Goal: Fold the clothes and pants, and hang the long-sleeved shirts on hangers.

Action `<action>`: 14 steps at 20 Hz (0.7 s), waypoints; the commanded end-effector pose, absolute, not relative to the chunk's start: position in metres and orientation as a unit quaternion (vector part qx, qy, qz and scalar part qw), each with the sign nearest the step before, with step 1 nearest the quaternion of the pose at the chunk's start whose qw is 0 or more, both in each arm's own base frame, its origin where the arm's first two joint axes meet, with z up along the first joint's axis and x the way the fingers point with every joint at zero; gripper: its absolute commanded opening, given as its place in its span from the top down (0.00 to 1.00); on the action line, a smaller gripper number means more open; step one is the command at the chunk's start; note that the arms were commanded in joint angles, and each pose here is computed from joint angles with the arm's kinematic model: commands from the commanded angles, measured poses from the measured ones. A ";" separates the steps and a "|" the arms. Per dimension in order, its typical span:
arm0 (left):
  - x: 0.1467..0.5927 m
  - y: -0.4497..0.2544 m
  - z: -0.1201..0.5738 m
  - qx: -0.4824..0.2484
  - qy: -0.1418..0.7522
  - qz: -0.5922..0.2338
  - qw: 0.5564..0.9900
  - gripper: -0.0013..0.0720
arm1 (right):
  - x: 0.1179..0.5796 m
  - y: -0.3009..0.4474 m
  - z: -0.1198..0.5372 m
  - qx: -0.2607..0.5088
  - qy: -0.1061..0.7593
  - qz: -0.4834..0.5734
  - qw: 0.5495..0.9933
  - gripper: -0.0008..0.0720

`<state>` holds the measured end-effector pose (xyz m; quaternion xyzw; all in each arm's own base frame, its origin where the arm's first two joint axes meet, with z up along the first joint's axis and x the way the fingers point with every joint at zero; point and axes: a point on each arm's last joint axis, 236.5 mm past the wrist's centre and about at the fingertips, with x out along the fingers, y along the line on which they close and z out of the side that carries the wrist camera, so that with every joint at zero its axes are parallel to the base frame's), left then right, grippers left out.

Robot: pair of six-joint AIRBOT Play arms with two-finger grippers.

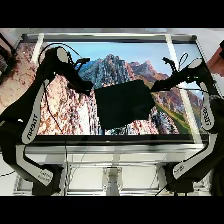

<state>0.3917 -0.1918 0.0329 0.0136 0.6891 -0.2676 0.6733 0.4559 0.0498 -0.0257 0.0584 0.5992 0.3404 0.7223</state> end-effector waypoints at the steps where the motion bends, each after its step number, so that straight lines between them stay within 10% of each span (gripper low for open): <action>1: 0.387 -0.192 0.033 0.014 0.694 -0.271 0.666 0.95 | 0.463 0.047 -0.038 0.041 0.598 0.360 0.715 0.03; 14: 0.387 -0.192 0.033 0.014 0.695 -0.270 0.666 0.95 | 0.423 0.097 -0.051 0.180 0.607 0.495 0.595 0.04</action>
